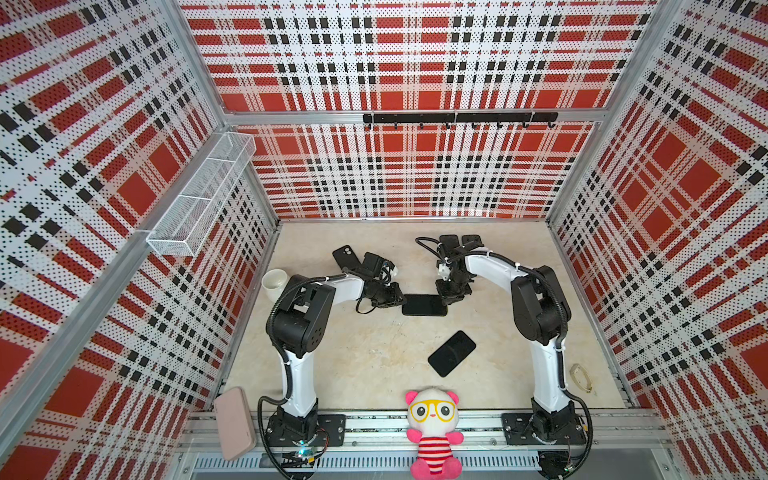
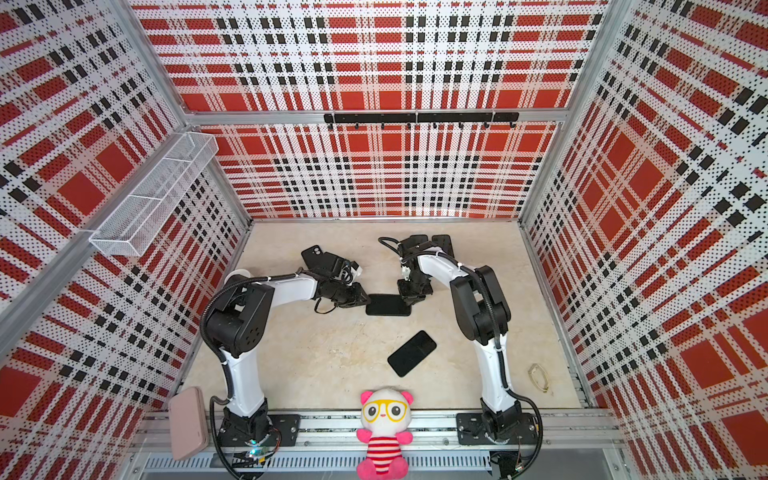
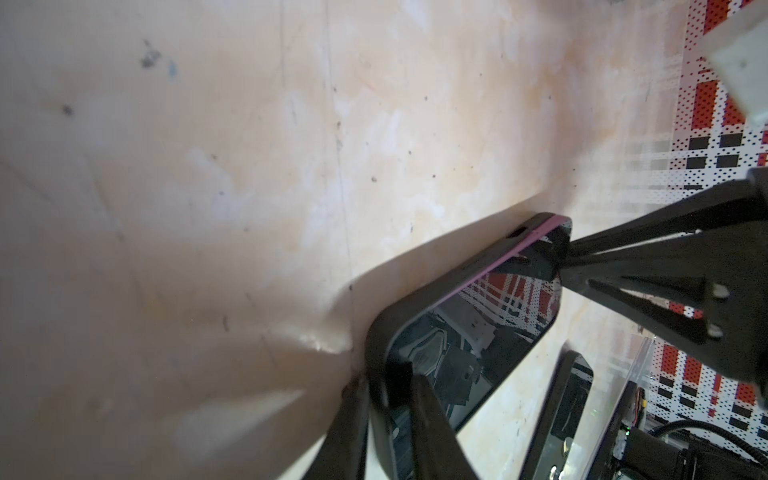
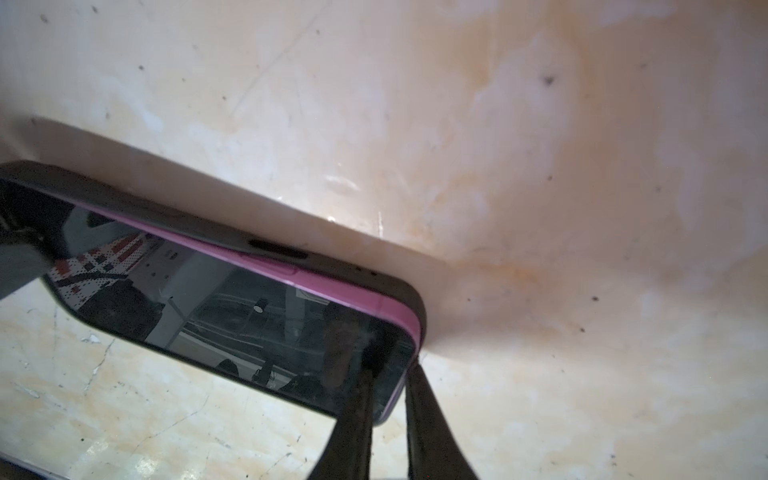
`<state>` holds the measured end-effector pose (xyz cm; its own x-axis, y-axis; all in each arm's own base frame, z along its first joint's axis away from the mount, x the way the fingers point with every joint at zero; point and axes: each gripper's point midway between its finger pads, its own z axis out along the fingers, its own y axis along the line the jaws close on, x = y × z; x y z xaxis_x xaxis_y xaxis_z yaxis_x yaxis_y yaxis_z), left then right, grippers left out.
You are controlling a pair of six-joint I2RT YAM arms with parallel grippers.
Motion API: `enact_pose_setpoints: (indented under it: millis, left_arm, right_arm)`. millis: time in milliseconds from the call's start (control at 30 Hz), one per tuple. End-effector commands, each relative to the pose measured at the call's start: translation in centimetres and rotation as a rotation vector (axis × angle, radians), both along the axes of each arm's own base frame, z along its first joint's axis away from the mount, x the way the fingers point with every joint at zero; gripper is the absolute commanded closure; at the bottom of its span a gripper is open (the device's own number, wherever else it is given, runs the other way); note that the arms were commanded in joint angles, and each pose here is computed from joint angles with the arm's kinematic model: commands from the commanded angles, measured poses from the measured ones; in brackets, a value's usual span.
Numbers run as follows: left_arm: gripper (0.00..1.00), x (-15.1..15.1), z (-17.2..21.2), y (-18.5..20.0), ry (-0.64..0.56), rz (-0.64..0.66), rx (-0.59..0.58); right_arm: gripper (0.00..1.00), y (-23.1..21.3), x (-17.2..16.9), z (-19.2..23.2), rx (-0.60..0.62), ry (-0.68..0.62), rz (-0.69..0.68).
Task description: Put the phone into the phone case
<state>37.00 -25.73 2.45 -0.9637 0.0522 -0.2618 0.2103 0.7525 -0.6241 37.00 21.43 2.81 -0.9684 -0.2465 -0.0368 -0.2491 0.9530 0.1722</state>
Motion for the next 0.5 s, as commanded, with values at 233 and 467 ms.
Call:
enact_pose_setpoints:
  millis: [233,467]
  left_arm:
    - [0.78,-0.6,-1.1,0.0,0.036,-0.01,0.007]
    - [0.78,-0.6,-1.0,0.0,0.035,-0.01,0.006]
  right_arm:
    - [0.78,-0.8,3.7,-1.0,-0.031,-0.092,0.006]
    - [0.79,-1.4,3.0,-2.3,-0.058,-0.051,0.022]
